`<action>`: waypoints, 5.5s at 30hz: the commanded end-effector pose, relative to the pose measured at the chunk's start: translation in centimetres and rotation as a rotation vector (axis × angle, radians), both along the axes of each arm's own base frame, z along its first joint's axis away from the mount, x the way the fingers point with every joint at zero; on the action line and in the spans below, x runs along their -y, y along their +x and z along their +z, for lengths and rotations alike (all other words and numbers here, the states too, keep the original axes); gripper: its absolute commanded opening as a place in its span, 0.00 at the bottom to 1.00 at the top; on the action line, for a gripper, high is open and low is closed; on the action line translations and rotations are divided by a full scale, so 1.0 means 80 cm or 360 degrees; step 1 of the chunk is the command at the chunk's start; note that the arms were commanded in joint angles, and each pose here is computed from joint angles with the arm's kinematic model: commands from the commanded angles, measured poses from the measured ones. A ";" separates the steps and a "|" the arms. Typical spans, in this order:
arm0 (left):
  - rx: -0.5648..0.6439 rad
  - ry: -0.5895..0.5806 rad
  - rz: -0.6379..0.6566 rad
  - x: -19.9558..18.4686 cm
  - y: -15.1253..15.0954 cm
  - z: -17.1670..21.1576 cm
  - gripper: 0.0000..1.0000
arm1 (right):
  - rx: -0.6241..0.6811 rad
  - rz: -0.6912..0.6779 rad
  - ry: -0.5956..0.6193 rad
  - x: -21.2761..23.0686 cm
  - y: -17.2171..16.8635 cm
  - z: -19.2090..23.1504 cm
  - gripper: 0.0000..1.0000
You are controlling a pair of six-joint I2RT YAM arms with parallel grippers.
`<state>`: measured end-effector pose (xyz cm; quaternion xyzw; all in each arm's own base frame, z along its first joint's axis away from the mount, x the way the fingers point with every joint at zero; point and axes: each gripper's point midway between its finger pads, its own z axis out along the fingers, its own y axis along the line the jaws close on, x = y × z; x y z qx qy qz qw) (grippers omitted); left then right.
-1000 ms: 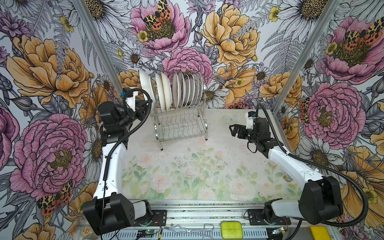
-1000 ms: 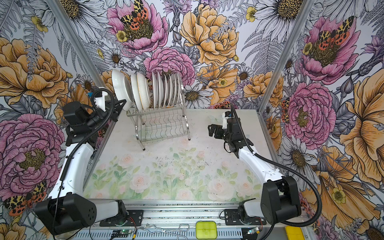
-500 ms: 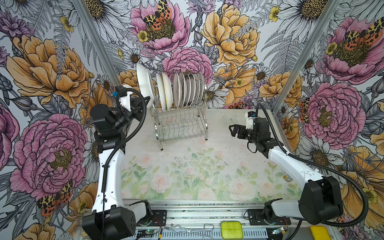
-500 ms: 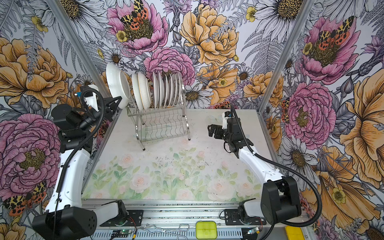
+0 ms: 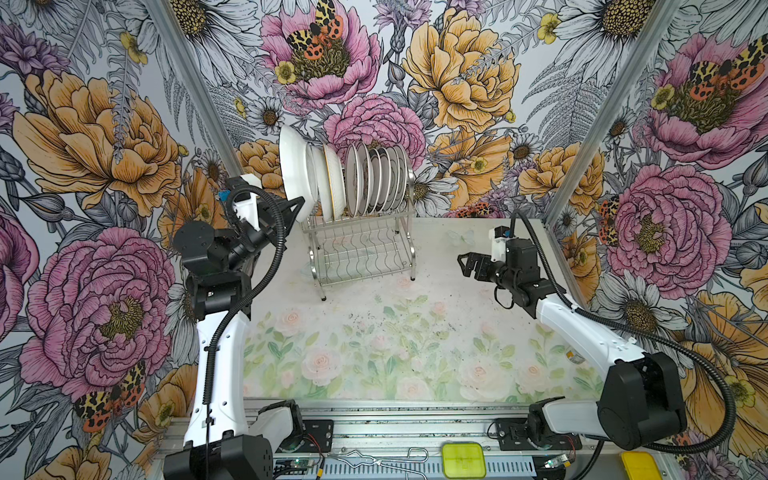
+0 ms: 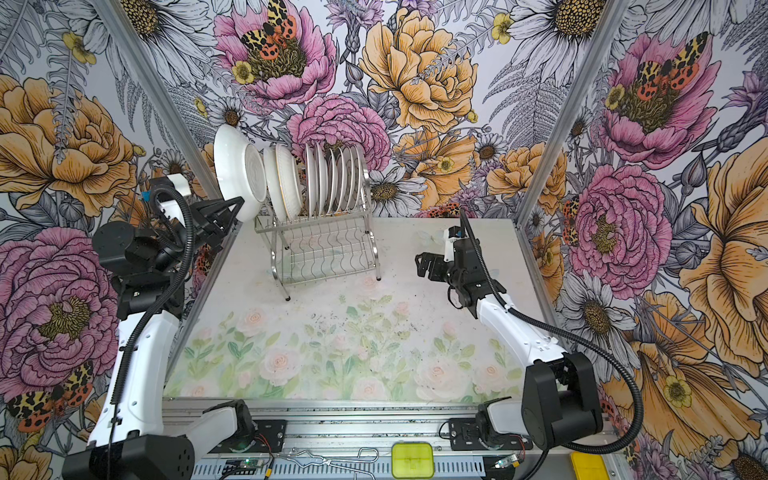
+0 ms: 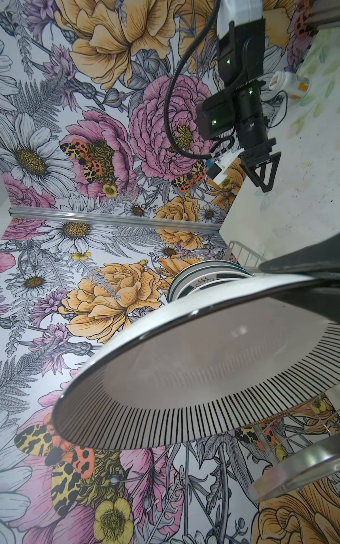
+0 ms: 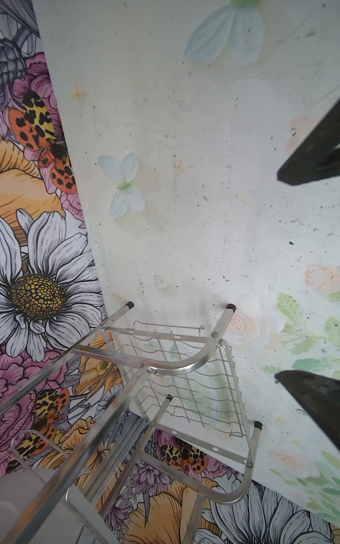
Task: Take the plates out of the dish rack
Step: 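Lift the striped plate out of the rack with the left gripper, then carry the striped plate toward the right gripper while the right gripper reaches toward it, then grasp the striped plate rim with the right gripper while the left gripper holds it, then lower the striped plate with the right gripper while the left moves to the rack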
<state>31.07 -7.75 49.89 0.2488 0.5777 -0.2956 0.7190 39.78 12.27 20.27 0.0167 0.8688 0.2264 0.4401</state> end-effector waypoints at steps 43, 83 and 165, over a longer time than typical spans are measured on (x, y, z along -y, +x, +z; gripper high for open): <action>0.0165 0.0948 0.0053 0.231 -0.097 -0.147 0.00 | -0.0313 -0.0492 -0.0181 0.091 -0.064 0.058 0.99; 0.0320 0.1708 0.0069 0.365 -0.039 -0.271 0.00 | -0.0601 0.0026 0.0252 -0.061 -0.082 0.048 0.67; -0.0384 0.0429 0.0227 0.208 0.017 -0.184 0.99 | -0.0099 -0.0450 0.0623 0.166 0.068 0.020 0.00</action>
